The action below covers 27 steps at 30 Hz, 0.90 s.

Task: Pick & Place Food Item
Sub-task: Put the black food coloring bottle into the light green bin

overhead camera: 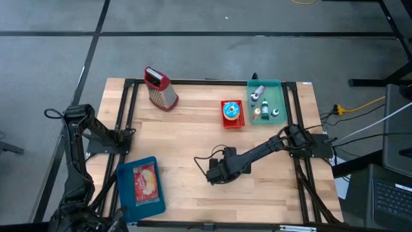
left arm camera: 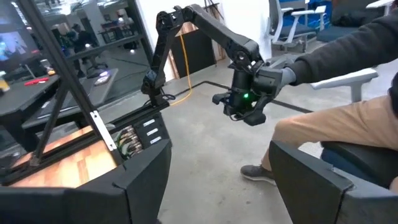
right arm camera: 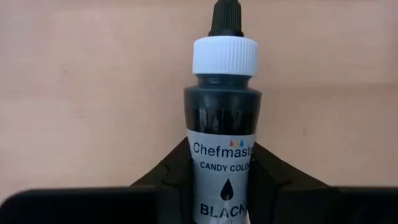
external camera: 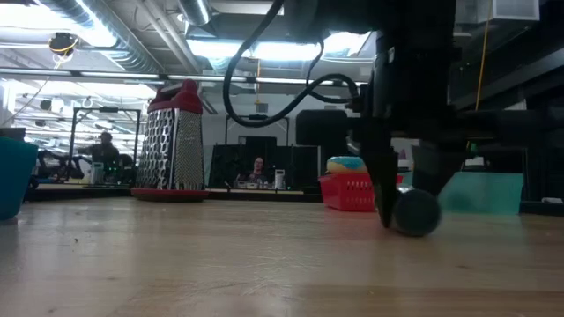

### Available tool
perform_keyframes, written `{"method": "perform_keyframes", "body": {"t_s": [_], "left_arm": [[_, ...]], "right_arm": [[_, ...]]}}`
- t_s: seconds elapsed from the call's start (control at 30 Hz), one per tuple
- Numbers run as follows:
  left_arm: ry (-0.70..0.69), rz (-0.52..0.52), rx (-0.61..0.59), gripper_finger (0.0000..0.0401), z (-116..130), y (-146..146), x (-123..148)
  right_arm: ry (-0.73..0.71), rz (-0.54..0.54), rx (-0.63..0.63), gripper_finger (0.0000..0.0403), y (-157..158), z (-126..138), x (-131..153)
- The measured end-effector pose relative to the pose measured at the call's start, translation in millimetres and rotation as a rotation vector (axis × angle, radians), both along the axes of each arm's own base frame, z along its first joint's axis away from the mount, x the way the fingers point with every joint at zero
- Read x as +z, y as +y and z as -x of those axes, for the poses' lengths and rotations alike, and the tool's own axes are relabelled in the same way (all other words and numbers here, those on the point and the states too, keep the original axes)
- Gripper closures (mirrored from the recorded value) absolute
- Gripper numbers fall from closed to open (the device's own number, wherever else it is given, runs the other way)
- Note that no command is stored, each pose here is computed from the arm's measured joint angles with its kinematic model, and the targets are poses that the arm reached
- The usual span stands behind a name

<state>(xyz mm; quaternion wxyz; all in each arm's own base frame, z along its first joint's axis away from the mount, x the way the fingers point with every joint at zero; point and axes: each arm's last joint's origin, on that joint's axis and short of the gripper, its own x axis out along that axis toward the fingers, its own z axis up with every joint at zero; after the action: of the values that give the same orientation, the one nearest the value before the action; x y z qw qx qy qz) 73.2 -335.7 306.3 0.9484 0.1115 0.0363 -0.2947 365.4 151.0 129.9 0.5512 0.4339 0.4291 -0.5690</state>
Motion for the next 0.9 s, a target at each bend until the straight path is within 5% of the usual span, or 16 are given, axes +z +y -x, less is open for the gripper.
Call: {"method": "perform_keyframes", "body": {"t_s": [0.23, 0.5, 0.9], "left_arm": [[-0.014, -0.062, 0.15, 0.0134, -14.7, 6.4, -7.0], [0.039, 0.004, 0.222, 0.0134, -79.6, 39.7, -38.9], [0.156, 0.174, 0.287, 0.0134, -160.9, 143.6, -108.5]], "right_arm": [[0.007, 0.113, 0.009, 0.0308, -6.8, 2.4, 1.1], [-0.06, 0.344, 0.021, 0.0303, -22.2, 3.3, 14.8], [-0.076, 0.619, 0.022, 0.0306, -65.1, 38.2, 106.7]]}}
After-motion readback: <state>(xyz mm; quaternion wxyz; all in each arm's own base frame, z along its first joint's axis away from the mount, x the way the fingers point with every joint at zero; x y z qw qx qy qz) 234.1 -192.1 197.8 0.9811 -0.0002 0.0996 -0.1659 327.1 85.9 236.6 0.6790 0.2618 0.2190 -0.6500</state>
